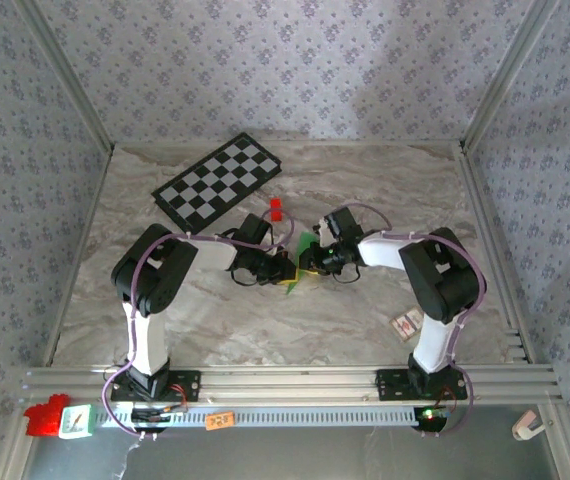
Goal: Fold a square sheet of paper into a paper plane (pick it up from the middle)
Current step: Fold the wing for the fifth time at the center of the table.
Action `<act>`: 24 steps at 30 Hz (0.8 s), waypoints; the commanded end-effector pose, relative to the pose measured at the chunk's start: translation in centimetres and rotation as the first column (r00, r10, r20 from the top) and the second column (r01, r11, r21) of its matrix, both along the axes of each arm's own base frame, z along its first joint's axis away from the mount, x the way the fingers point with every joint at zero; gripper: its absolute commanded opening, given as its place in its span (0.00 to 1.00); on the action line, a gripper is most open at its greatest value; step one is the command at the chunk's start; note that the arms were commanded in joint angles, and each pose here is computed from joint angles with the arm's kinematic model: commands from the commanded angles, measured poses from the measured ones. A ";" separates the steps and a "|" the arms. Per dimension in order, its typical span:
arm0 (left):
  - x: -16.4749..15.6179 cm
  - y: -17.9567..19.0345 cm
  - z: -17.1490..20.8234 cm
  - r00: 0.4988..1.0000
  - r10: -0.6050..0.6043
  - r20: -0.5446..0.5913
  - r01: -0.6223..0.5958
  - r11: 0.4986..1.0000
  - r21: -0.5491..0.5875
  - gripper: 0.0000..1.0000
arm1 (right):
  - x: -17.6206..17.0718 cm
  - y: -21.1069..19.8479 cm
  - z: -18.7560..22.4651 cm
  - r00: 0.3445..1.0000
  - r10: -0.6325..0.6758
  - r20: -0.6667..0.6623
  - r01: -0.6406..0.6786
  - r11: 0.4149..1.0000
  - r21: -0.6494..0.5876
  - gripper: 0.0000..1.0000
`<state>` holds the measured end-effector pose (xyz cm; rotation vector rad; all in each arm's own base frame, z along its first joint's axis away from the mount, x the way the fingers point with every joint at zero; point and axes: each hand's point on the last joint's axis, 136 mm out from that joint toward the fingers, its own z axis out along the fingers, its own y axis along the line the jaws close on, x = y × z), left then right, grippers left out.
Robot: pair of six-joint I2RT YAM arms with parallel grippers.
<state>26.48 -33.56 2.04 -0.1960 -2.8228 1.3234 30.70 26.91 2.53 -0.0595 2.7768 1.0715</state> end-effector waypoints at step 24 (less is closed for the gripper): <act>-0.8 3.9 3.5 0.996 0.083 0.045 -0.090 0.979 0.183 0.28 | -0.2 -1.9 -2.6 0.997 -0.029 -0.068 0.018 0.987 -0.157 0.19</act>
